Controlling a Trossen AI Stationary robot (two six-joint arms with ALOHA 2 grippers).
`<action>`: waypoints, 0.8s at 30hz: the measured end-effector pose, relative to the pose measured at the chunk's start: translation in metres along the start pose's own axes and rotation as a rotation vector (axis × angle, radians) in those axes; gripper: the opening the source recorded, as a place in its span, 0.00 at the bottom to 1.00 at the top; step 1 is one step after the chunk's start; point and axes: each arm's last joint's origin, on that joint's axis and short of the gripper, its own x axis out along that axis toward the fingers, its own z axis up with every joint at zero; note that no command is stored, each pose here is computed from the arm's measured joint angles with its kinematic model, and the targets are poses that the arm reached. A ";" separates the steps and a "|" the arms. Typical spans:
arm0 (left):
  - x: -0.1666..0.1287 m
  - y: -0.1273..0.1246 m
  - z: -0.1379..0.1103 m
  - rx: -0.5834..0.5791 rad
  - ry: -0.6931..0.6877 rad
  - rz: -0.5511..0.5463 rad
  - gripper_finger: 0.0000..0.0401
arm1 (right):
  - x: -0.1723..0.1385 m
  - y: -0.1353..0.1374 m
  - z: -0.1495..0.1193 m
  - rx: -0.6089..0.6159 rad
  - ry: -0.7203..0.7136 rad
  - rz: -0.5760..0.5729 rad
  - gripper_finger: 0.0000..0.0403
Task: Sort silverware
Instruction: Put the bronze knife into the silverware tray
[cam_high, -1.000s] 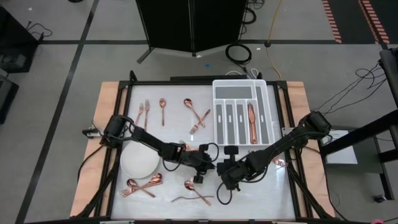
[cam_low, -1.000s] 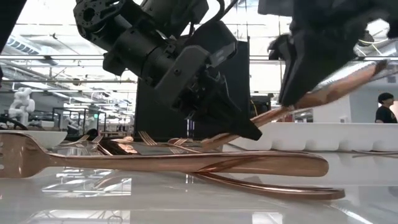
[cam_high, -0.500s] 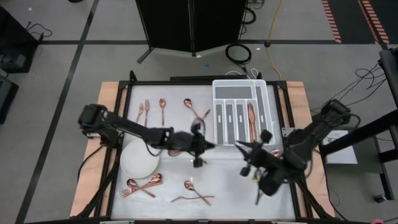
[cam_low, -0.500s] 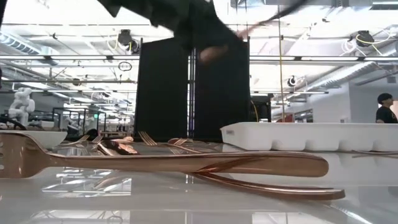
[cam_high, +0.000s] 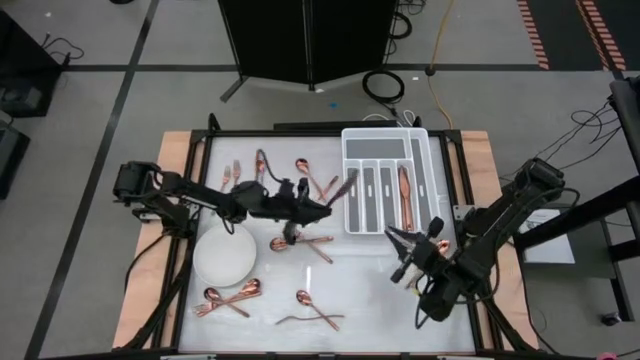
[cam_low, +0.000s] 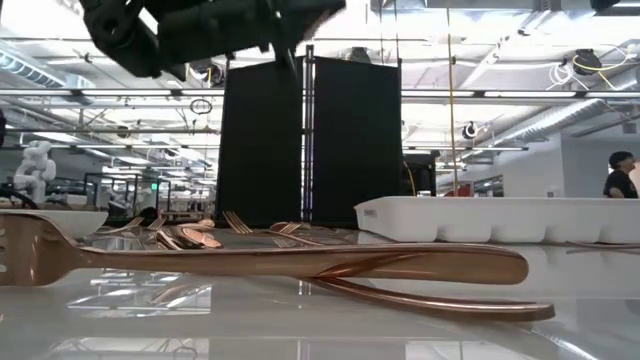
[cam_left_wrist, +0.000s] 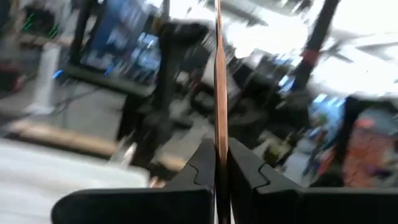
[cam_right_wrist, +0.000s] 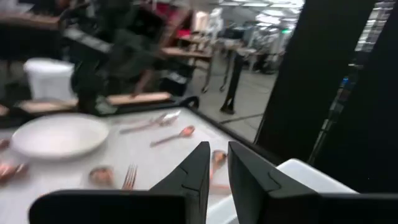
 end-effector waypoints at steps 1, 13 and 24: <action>-0.002 -0.004 0.001 0.003 -0.026 -0.041 0.04 | 0.003 0.000 0.003 0.002 -0.012 -0.021 0.12; 0.000 -0.042 -0.002 0.122 -0.072 -0.214 0.04 | 0.052 0.018 0.064 -0.084 0.128 0.107 0.22; 0.002 -0.041 0.003 0.211 -0.099 -0.200 0.04 | 0.070 0.065 0.063 -0.164 -0.058 0.338 0.49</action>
